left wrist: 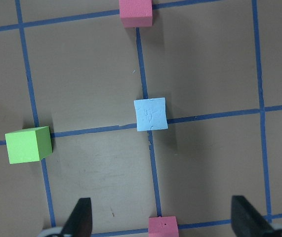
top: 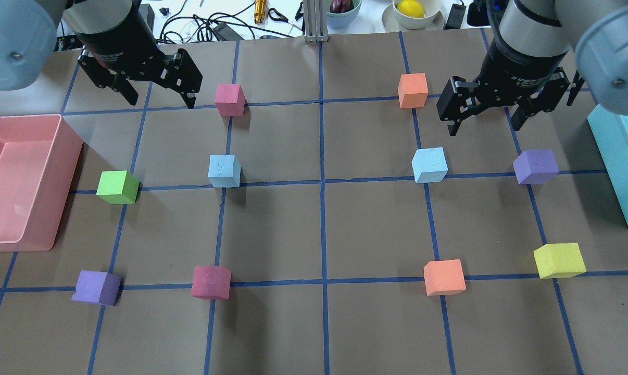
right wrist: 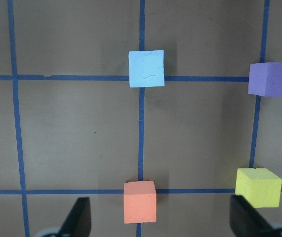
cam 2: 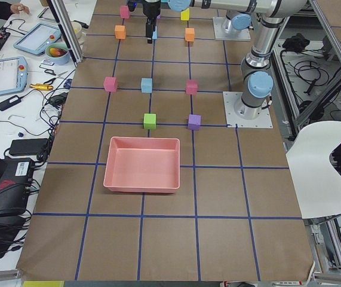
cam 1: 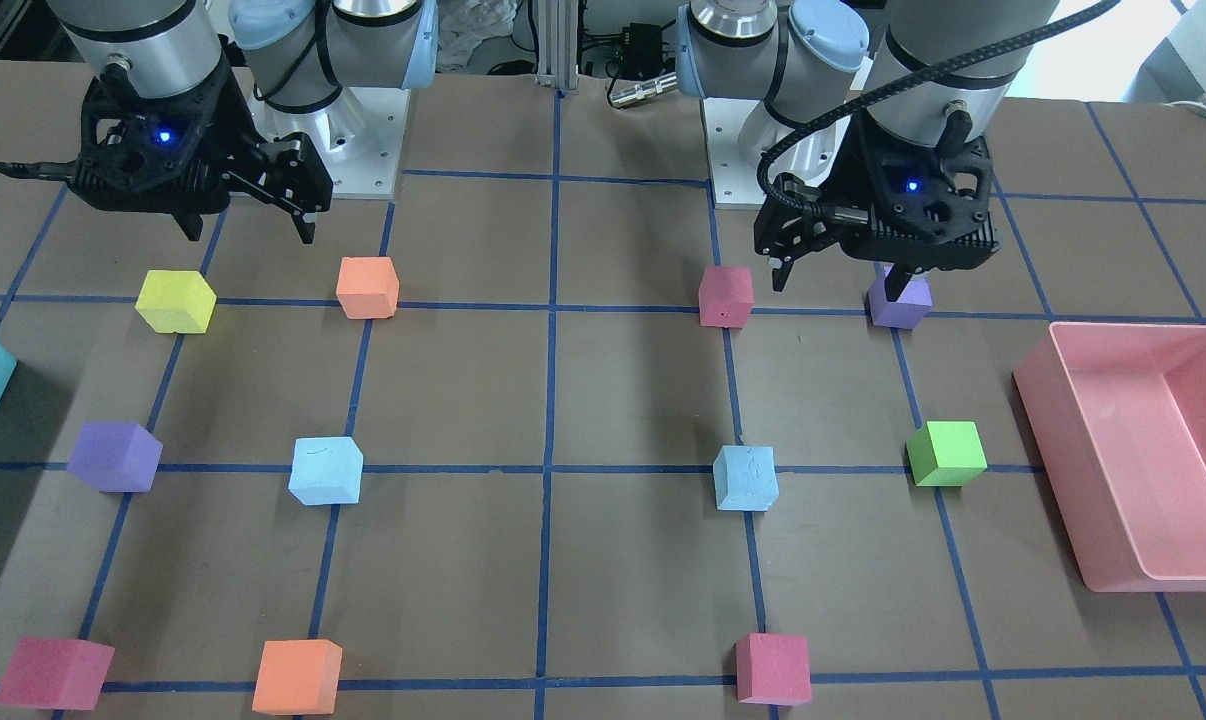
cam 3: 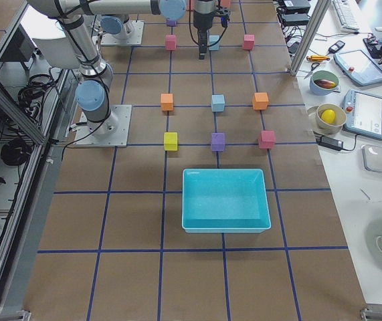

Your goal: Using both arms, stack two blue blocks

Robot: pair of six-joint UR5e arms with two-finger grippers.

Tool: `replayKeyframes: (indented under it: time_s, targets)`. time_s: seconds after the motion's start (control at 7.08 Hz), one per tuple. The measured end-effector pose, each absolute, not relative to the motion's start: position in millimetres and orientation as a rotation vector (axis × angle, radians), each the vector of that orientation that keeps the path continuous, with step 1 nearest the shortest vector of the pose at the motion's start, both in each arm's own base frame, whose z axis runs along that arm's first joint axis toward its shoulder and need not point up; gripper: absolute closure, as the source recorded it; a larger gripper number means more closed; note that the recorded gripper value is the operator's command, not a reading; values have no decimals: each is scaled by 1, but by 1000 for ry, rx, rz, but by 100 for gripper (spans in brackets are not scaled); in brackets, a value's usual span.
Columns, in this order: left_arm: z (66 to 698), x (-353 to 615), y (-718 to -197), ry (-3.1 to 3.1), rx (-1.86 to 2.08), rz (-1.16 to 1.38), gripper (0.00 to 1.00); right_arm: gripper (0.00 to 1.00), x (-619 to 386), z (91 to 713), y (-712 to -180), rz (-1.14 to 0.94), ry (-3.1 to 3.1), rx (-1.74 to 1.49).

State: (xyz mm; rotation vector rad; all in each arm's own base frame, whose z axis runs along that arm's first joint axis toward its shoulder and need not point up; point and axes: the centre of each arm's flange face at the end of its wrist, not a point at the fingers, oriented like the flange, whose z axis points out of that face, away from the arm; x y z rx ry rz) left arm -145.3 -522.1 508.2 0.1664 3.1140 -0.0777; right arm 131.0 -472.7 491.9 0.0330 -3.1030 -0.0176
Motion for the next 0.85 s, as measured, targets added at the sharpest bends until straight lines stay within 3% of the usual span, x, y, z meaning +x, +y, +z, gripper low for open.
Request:
replayKeyframes:
  time_s: [0.85]
  targets:
    - [472,-144,-520,3116,160,17,0,0,132,489,-472,-29,-3101,37]
